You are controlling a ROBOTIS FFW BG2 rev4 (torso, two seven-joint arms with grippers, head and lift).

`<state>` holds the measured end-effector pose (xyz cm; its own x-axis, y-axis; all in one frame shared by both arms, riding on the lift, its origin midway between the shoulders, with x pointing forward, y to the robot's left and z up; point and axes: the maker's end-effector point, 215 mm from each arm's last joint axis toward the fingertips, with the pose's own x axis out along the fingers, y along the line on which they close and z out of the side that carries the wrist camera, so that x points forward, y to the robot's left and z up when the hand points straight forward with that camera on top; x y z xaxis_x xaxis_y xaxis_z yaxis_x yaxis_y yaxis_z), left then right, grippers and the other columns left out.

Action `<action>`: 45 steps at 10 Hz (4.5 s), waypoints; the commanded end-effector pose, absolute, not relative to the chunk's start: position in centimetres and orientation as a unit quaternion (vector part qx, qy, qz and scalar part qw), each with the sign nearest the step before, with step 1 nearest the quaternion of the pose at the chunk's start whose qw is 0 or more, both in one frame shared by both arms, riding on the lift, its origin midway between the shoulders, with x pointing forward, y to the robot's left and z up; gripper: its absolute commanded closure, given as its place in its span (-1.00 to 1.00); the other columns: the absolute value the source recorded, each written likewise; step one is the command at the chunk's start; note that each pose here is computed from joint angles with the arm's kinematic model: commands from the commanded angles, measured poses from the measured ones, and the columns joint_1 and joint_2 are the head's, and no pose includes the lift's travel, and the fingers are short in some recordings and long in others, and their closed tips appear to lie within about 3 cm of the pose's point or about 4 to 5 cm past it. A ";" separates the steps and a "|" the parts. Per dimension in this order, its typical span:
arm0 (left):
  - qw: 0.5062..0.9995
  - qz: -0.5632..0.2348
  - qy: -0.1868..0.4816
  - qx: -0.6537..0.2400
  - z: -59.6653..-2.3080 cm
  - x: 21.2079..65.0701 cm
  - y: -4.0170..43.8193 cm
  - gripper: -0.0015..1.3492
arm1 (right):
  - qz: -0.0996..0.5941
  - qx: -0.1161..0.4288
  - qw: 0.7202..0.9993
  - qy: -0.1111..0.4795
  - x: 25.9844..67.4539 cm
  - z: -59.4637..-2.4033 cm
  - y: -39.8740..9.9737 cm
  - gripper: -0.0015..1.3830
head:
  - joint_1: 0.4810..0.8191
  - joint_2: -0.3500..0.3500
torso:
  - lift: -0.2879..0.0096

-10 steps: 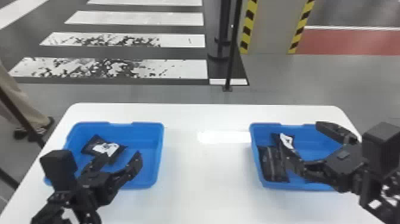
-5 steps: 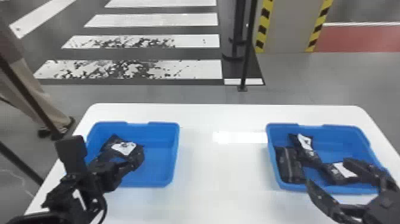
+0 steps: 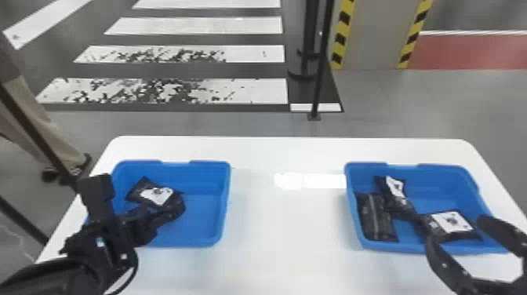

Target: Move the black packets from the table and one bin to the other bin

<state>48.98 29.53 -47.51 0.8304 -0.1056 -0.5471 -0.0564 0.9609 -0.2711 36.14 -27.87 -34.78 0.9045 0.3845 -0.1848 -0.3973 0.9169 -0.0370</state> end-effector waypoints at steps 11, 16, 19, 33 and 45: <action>0.940 0.015 0.298 -0.167 -50.2 53.8 28.8 -0.73 | 0.204 -0.022 0.974 0.098 36.8 -36.3 -27.6 -0.88 | 0.27 0.13 | 0.20; 0.939 0.073 0.303 -0.146 -51.6 53.6 32.0 -0.37 | 0.209 -0.027 0.972 0.105 37.1 -37.0 -27.3 -0.88 | 0.27 0.14 | 0.20; 0.934 0.074 0.301 -0.178 -52.6 54.4 30.9 -0.37 | 0.209 -0.027 0.971 0.112 37.3 -37.7 -27.3 -0.88 | 0.27 0.17 | 0.20; 0.986 0.106 0.091 -0.088 -36.0 48.7 32.4 0.79 | 0.216 -0.039 0.968 0.118 37.3 -37.0 -27.0 -0.88 | 0.27 0.15 | 0.20; 0.933 -0.271 -0.151 0.184 -28.8 39.6 10.3 0.79 | 0.235 -0.014 0.963 0.131 46.7 -30.5 -28.4 -0.89 | 0.27 -0.49 | 0.20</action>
<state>39.75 11.87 -29.01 0.8281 -0.5321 0.1762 0.4245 0.8006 0.4228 45.58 -28.52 -30.82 0.8605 0.4456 -0.2470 -0.4528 0.8911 0.0300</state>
